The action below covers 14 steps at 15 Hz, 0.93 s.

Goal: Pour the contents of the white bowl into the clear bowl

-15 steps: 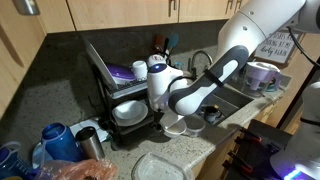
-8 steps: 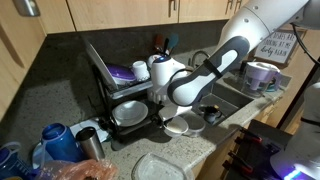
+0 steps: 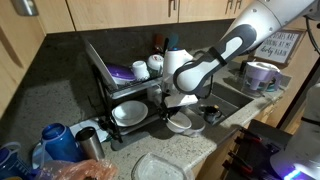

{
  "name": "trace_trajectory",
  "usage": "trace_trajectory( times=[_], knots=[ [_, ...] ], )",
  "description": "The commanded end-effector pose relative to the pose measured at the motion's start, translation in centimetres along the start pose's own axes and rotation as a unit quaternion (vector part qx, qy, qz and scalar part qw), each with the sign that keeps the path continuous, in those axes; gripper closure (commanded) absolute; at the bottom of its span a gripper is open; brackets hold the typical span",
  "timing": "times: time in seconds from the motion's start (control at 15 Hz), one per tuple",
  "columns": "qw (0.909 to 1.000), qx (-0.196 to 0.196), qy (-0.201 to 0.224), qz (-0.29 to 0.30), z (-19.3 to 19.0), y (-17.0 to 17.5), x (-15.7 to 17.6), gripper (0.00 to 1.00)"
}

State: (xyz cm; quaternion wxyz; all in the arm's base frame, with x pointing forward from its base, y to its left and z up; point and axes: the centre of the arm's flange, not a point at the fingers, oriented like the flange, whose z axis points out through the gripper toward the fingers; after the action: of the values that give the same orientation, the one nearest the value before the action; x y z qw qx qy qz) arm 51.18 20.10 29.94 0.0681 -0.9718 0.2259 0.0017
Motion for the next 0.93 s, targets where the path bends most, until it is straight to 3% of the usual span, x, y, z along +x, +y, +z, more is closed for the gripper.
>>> trace_trajectory(
  times=[0.0,0.87],
  knots=[
    [0.999,0.043,-0.001,0.009,-2.2,2.2,-0.4,0.97],
    [0.9872,0.15,-0.033,0.045,-2.3,7.3,1.3,0.97]
  ],
)
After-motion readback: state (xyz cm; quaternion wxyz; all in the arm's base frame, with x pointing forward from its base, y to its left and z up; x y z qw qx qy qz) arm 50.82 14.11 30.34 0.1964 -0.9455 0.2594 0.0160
